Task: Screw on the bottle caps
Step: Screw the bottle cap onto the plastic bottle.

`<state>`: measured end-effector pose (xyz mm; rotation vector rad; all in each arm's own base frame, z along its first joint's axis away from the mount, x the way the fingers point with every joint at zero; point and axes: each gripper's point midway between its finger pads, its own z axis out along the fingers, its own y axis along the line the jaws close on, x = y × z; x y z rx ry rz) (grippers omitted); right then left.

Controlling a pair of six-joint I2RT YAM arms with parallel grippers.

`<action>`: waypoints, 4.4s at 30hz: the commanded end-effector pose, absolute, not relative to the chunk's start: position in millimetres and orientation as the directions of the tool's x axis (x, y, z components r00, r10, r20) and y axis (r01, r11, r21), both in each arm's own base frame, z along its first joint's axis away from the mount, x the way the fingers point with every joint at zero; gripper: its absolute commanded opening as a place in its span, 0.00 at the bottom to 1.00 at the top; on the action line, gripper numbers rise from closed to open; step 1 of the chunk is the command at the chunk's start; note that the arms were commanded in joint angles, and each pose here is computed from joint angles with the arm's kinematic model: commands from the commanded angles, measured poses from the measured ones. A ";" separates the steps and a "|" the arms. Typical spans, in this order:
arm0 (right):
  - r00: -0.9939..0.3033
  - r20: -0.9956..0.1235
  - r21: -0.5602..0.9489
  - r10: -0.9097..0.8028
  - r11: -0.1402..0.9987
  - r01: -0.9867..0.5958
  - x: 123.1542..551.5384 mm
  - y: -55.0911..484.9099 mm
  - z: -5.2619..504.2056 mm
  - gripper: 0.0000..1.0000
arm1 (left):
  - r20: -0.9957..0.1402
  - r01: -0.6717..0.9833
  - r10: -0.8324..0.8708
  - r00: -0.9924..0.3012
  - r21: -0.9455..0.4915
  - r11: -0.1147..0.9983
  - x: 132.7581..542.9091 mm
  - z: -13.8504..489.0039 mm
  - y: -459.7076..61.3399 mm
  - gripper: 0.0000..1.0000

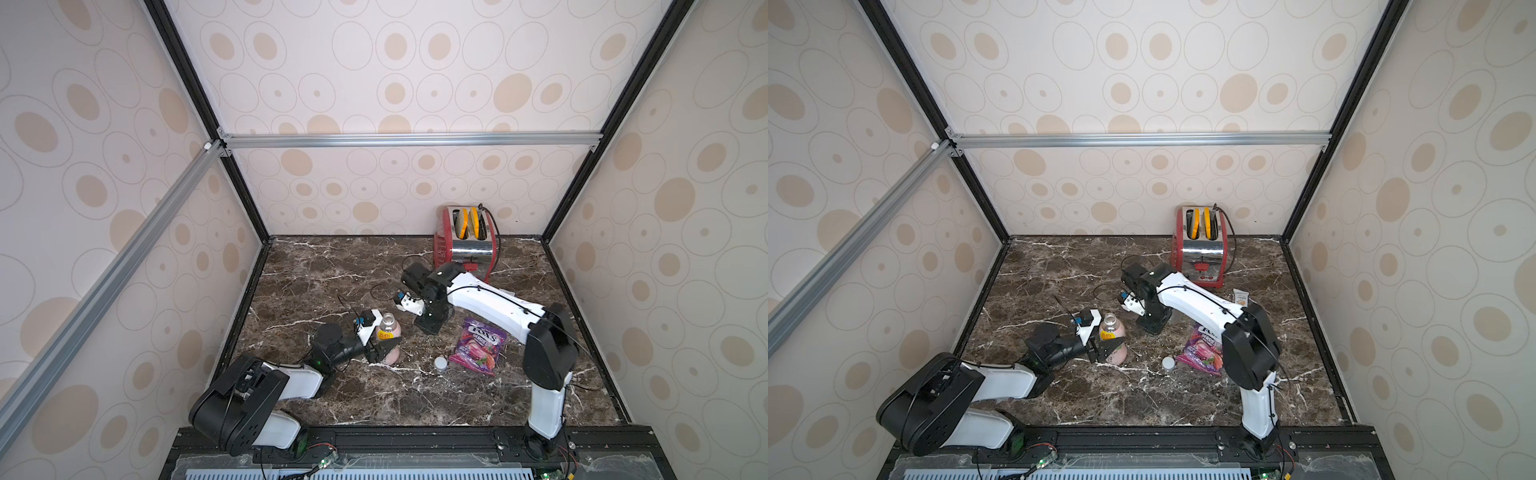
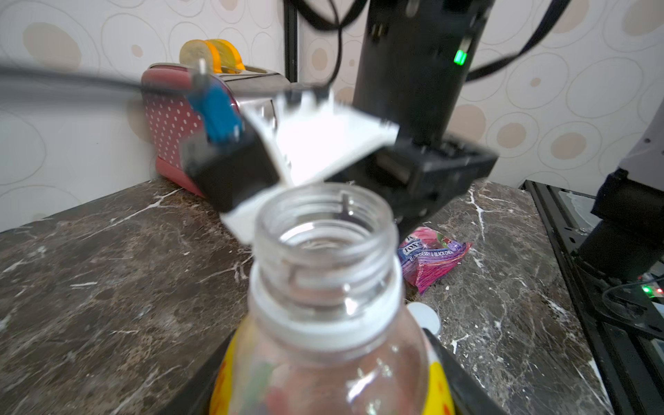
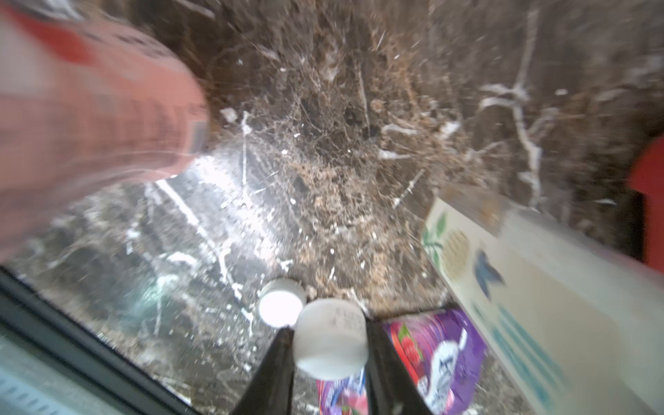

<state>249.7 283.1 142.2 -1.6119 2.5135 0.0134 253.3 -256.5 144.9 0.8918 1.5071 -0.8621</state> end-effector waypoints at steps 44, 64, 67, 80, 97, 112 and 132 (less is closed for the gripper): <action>-0.279 -0.206 0.031 -0.938 0.279 -0.960 197.5 335.4 241.6 0.28 | -0.997 0.903 0.033 0.069 0.077 0.423 234.1 154.4 -278.2 0.83; -0.268 -0.143 0.048 -0.953 0.264 -0.963 189.6 339.0 225.7 0.29 | -0.999 0.951 0.013 0.040 0.042 0.306 229.2 154.8 -300.6 0.62; -0.269 -0.120 0.042 -0.956 0.266 -0.963 190.3 336.1 220.6 0.29 | -0.999 0.952 0.021 0.048 0.052 0.301 227.9 152.2 -303.0 0.62; -0.277 -0.063 0.038 -0.959 0.275 -0.961 187.7 325.1 211.7 0.30 | -0.998 0.956 0.046 0.043 0.054 0.288 227.2 144.8 -310.3 0.65; -0.272 -0.054 0.028 -0.961 0.271 -0.962 181.8 321.5 214.0 0.31 | -0.998 0.954 0.063 0.016 0.034 0.297 230.8 138.3 -313.4 0.69; -0.270 -0.073 0.018 -0.960 0.270 -0.963 180.4 317.6 221.1 0.31 | -0.997 0.954 0.071 0.010 0.031 0.298 231.7 136.0 -313.9 0.69; -0.268 -0.115 0.015 -0.957 0.268 -0.963 178.4 317.3 232.1 0.30 | -0.997 0.953 0.082 0.005 0.029 0.301 232.9 133.5 -314.2 0.69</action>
